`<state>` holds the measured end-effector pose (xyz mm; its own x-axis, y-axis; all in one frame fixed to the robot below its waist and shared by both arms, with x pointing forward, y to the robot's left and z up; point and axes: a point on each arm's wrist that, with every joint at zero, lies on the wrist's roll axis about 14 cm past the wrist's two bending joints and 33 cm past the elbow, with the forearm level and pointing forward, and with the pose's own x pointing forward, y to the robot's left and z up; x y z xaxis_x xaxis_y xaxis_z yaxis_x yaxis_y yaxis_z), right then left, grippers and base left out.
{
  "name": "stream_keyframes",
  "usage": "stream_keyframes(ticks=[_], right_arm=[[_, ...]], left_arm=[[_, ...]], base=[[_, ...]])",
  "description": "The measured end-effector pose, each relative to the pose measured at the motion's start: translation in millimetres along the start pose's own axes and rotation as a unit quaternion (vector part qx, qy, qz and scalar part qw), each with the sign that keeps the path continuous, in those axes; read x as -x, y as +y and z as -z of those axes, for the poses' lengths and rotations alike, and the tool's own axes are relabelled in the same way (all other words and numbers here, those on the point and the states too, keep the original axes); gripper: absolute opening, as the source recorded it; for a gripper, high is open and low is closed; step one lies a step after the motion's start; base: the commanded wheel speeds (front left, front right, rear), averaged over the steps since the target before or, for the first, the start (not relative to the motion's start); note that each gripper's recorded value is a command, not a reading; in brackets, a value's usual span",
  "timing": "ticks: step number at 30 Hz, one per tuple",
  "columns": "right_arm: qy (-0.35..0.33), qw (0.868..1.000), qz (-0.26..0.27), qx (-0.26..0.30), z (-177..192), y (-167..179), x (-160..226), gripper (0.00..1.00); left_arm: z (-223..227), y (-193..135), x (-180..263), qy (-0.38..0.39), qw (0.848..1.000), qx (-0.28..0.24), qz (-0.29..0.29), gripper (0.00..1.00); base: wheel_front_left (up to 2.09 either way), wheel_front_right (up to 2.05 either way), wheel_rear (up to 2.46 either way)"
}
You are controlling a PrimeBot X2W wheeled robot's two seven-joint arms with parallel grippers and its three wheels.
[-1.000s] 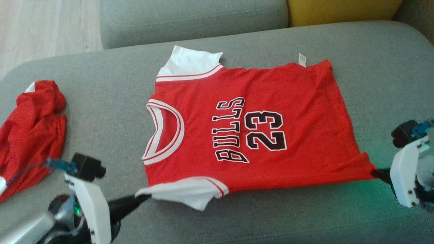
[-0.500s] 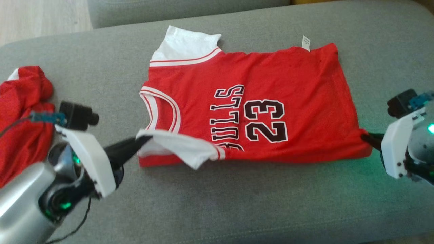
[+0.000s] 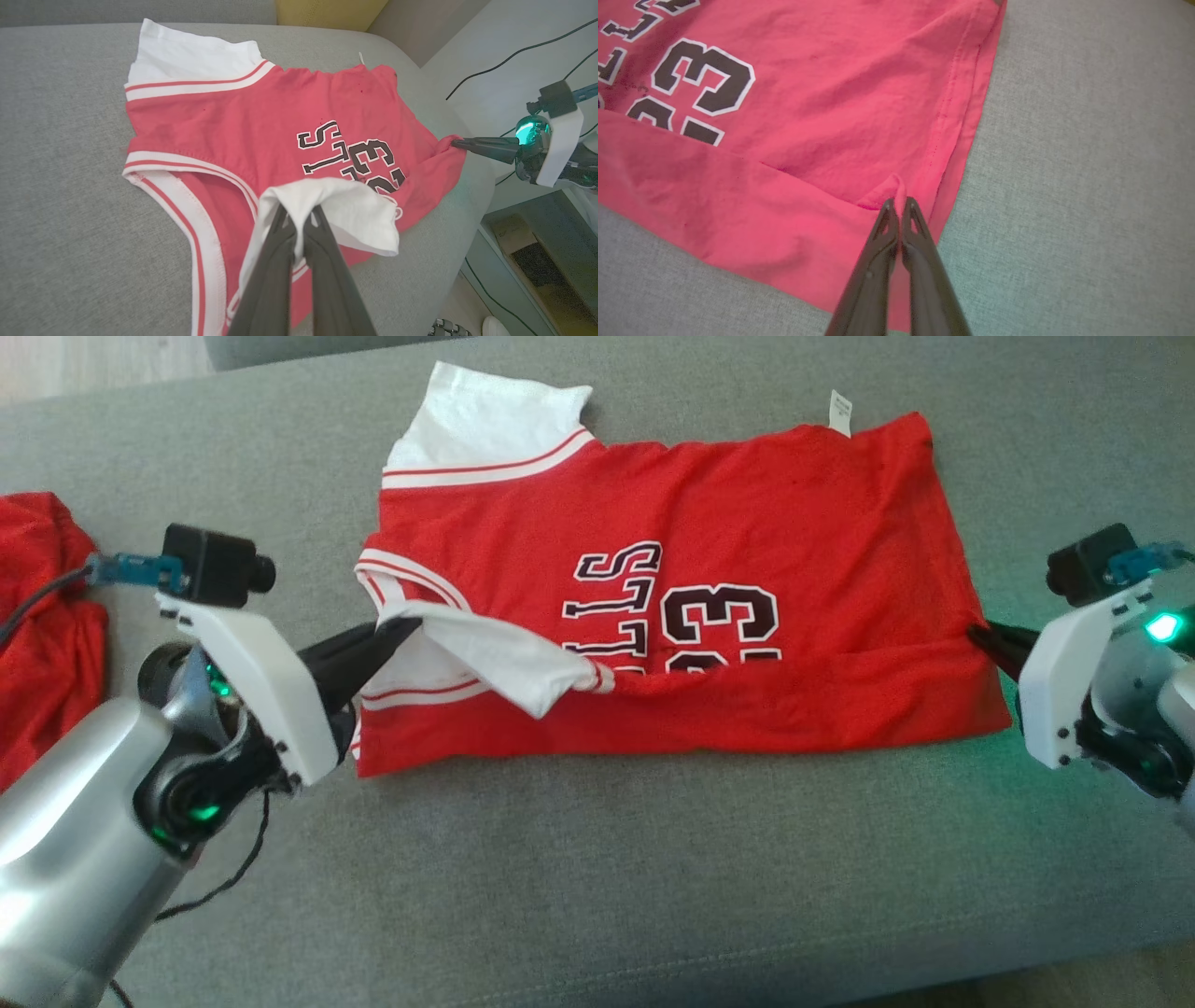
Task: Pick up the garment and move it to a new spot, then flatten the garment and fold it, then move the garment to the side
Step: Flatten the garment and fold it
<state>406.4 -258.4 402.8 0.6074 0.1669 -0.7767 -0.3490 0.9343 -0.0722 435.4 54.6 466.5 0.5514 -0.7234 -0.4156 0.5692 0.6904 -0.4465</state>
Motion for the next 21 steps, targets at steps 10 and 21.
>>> stream_keyframes(ticks=[10,21], right_arm=[[-0.027,1.000,0.011,0.004,-11.5,-5.1,-17.4,1.00],[-0.131,0.990,0.042,-0.039,-41.3,-23.8,-8.2,1.00]], left_arm=[[6.4,17.8,-25.4,0.009,1.000,-0.003,-0.022,1.00],[-56.4,41.2,-16.2,-0.175,0.979,0.005,-0.101,1.00]], base=[[0.00,0.00,0.00],[0.00,0.00,0.00]])
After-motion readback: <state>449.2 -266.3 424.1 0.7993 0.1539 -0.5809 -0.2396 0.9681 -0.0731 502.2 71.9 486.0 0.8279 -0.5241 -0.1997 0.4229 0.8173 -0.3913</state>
